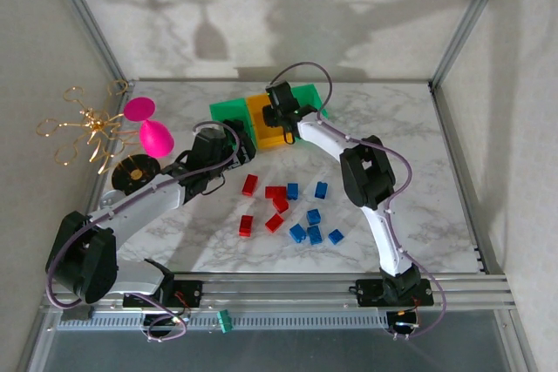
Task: Sort the legos into containers by color
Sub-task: Place the lego in the container, then pick up the lego from the center of the table.
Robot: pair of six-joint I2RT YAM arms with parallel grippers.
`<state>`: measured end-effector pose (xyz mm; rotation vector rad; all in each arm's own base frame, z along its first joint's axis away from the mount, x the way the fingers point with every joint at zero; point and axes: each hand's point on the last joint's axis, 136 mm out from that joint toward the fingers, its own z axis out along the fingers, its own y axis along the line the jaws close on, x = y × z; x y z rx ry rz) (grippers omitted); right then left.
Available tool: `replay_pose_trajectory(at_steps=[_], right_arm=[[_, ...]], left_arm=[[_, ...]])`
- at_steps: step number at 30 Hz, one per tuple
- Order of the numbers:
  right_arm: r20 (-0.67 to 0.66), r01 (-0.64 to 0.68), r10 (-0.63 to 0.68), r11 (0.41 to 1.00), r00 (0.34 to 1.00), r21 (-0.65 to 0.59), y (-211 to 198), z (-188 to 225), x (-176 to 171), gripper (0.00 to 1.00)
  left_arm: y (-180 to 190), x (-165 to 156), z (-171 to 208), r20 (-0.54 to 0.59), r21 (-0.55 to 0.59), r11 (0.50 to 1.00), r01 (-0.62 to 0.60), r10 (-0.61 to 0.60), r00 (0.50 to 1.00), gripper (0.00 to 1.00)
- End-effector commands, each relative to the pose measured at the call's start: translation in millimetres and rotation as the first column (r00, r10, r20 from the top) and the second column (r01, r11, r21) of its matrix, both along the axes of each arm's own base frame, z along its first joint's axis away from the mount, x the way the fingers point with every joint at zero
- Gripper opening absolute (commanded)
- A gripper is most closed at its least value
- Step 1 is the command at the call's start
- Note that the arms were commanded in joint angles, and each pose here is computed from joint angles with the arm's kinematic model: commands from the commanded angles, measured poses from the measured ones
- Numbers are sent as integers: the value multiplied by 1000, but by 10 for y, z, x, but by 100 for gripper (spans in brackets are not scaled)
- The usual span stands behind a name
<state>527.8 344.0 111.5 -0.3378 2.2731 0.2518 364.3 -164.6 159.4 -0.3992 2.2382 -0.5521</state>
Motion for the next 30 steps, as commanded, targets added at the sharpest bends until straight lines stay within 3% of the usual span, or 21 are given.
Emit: replay_pose_trajectory(at_steps=[1, 10, 16, 30], right_arm=[[14, -26, 26, 999, 1000, -23, 8, 88, 41, 47], [28, -54, 53, 998, 998, 38, -11, 518, -138, 59], [-27, -51, 54, 993, 998, 102, -143, 640, -539, 65], [-245, -105, 123, 991, 962, 87, -323, 171, -1747, 74]], left_arm=[[29, 91, 176, 41, -24, 999, -31, 32, 999, 100], [-32, 18, 283, 54, -60, 998, 12, -8, 998, 100], [-134, -124, 306, 42, -89, 993, 71, -67, 997, 100], [-263, -660, 234, 13, -111, 983, 147, -147, 989, 99]])
